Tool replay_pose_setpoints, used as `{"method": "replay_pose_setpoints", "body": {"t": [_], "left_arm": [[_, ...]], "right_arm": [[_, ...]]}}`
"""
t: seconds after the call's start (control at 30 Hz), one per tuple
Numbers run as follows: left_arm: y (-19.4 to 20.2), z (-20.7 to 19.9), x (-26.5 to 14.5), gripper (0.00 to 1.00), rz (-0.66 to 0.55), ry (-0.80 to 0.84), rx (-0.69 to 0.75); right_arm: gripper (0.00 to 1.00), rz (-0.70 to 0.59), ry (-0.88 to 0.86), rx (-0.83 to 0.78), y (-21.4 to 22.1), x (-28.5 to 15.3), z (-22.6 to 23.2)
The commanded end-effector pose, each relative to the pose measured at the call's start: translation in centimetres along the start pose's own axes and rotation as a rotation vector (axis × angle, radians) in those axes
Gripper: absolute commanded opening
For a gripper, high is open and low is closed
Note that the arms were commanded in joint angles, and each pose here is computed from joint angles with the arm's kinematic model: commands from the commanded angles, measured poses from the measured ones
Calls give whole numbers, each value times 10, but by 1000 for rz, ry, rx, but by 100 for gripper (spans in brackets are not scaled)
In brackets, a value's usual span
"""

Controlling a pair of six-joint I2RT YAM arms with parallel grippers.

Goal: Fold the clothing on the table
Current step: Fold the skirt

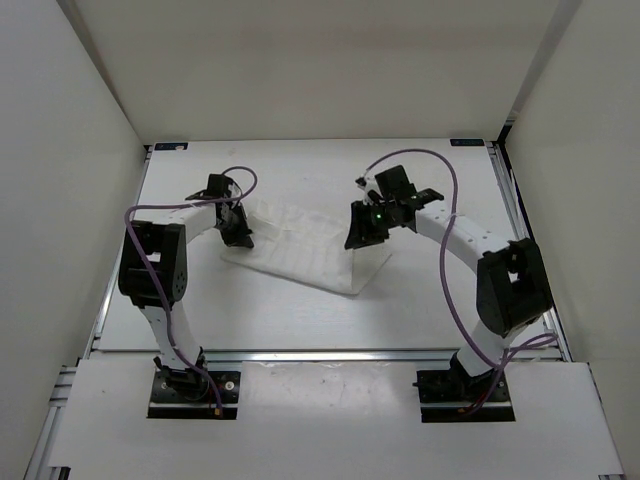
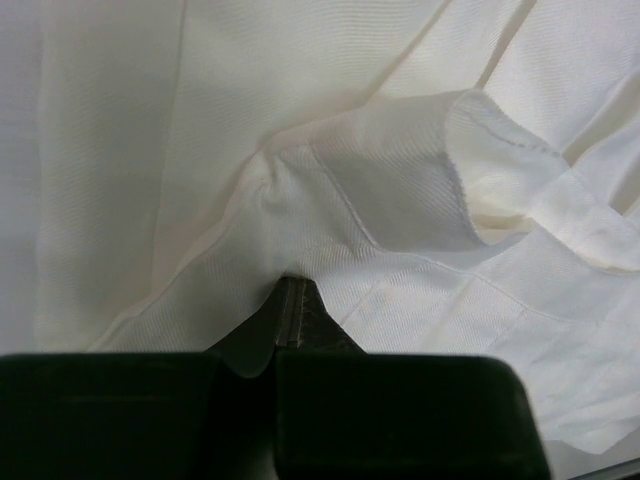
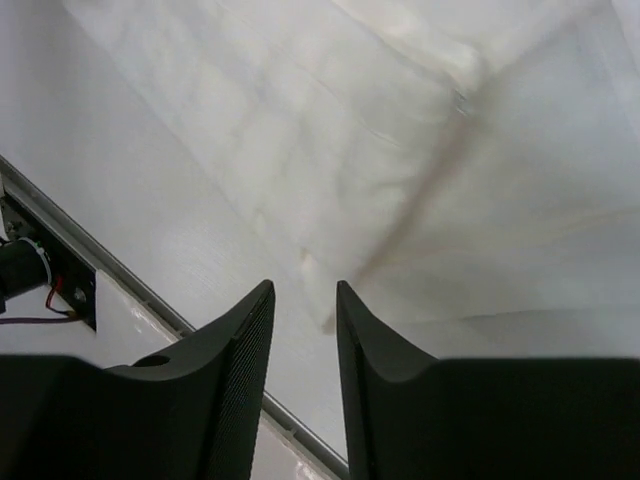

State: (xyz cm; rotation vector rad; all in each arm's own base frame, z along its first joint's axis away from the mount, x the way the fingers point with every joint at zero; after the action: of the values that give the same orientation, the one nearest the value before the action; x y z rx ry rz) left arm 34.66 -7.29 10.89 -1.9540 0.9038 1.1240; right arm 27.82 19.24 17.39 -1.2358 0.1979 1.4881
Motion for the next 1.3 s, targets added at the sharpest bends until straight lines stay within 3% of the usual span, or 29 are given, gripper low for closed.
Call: {"method": "replay_pose_setpoints", "body": {"t": [0.0,0.17,0.27,0.4,0.63,0.8,0.83,0.9,1.03,1.27], "left_arm": [[16,-8,-12,0,31,37,1],[34,-12,-15,0,53,56,-1],[49,-10,-22,0,62,77,1],[64,0,-35,0,47,86,-16],[87,9,-51,3,77,139,-48],[69,-6,-67,15,63,257,-67],[58,-12,-73,17,34,292,-77],[39,-16,-85,30,2,338,-85],[1,-16,-100,43,-109,341,-40],[-6,6,-80,49,-135,350,10]], "right_arm": [[38,-104,66,-154,-32,-27,38],[34,-48,-115,-90,-29,7,42],[29,57,-154,30,-18,33,24],[28,132,-68,121,-6,30,9],[27,146,1,256,19,17,-34],[28,131,95,265,-3,16,-73],[29,117,88,240,-16,11,-72],[32,74,88,182,-35,-6,-63],[44,-2,103,101,-59,-31,-48],[47,38,65,90,-55,-21,-46]]}}
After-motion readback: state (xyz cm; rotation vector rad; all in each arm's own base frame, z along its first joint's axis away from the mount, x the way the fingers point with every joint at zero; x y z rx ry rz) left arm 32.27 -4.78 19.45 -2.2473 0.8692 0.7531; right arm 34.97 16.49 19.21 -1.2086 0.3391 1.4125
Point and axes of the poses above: each gripper's point midway between its finger pads, its own x axis out along the fingers, its own z axis along the line the jaws close on, y = z × x, the point moved 10 cm from there along -x, back along the fingers, and after that the axes turned 14 degrees about -x, right-handed, at the moved point
